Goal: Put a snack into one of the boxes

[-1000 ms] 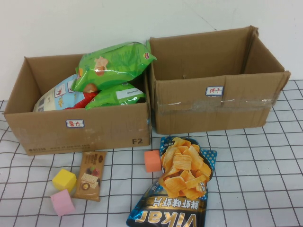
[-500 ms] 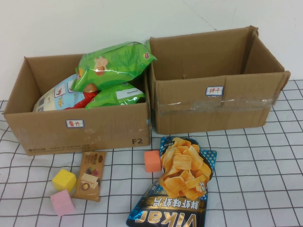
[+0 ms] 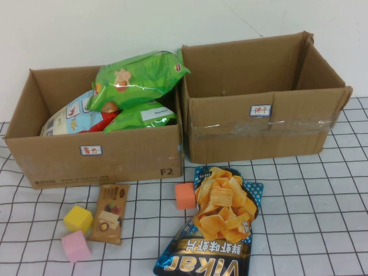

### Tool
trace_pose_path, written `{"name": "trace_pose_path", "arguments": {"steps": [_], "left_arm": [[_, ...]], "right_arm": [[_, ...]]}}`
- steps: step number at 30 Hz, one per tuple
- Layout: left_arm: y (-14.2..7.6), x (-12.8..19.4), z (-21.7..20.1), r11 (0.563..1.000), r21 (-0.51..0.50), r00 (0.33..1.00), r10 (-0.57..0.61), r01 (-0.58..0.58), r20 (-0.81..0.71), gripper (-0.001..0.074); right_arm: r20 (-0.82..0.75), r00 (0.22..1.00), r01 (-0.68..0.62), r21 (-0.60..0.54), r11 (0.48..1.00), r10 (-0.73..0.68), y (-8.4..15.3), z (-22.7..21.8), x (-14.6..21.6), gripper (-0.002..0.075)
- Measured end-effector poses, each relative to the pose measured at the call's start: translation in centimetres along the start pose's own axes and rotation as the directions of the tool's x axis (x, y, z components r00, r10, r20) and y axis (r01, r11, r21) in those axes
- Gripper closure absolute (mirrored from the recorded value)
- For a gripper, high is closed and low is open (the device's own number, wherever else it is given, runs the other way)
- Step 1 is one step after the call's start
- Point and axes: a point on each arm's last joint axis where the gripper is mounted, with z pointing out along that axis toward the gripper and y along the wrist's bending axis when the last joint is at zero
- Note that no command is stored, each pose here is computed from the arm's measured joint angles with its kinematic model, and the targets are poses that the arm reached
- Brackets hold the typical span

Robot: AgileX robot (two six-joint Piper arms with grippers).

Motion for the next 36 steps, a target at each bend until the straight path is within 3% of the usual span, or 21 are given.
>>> {"name": "trace_pose_path", "arguments": {"steps": [6,11,19,27,30,36], "left_arm": [[-0.4,-0.7,3.1,0.999,-0.023,0.952,-0.051,0.046,-0.303,0.0736],[-0.3,-0.1,6.4,0.999,-0.044,0.891,-0.048,0.031,-0.451,0.0736],[-0.6,0.1,14.5,0.999,-0.042,0.748,-0.048,0.027,-0.662,0.0736],[-4.5,4.2,22.7,0.996,0.071,0.558,0.085,-0.047,-0.826,0.0716],[-5.7,5.8,24.8,0.992,0.088,0.522,0.122,-0.089,-0.844,0.0615],[-6.1,9.2,27.5,0.993,0.057,0.462,0.098,-0.101,-0.882,0.0220]], "right_arm": [[-0.365,0.927,0.055,-0.108,0.993,-0.091,0.2,3.2,0.8,0.0727],[-0.522,0.846,0.011,-0.187,0.982,-0.109,1.1,5.7,2.4,0.0727],[-0.593,0.792,-0.021,-0.261,0.965,-0.143,1.9,7.2,3.5,0.0727],[-0.583,0.798,-0.014,-0.269,0.963,-0.151,1.9,7.3,3.4,0.0727],[-0.581,0.799,-0.012,-0.270,0.963,-0.153,1.9,7.3,3.4,0.0727],[-0.581,0.799,-0.011,-0.271,0.963,-0.154,1.9,7.3,3.4,0.0727]]}}
